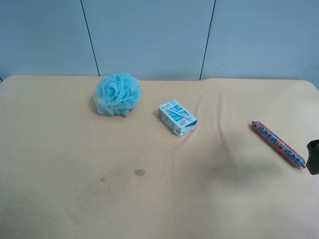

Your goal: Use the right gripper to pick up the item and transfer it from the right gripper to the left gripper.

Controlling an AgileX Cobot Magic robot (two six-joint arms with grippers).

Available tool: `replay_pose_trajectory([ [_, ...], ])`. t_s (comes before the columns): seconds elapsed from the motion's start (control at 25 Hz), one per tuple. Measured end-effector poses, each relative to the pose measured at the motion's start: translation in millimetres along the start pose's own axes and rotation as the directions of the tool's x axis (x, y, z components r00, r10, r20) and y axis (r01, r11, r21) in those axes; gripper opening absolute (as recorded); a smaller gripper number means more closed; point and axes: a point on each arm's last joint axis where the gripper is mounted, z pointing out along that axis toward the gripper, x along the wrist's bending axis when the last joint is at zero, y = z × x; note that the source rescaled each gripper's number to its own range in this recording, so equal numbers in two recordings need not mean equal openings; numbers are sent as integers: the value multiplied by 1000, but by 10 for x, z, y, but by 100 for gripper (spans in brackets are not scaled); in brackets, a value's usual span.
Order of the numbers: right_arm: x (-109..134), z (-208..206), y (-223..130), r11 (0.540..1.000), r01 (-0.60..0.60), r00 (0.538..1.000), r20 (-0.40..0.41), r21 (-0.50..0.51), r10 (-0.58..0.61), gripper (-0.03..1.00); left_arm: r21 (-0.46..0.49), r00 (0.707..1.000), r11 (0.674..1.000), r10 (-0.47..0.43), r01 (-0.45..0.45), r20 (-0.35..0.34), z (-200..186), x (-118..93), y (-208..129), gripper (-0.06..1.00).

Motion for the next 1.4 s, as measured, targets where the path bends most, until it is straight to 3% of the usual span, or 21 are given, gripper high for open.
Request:
replay_pose_trajectory([
  [0.4, -2, 312, 212, 999, 46, 999, 4, 15, -46, 100, 0, 1000, 1000, 0, 0, 0, 0, 0, 0, 100],
  [0.68, -133, 521, 216, 995, 10, 1000, 16, 102, -12, 100, 0, 1000, 1000, 0, 0, 0, 0, 0, 0, 100],
  [1.12, -190, 682, 355, 985, 168, 984, 57, 29, -169, 100, 0, 1000, 1000, 0, 0, 0, 0, 0, 0, 100],
  [1.4, -333, 893, 372, 991, 128, 990, 52, 27, -129, 100, 0, 1000, 1000, 0, 0, 0, 0, 0, 0, 100],
])
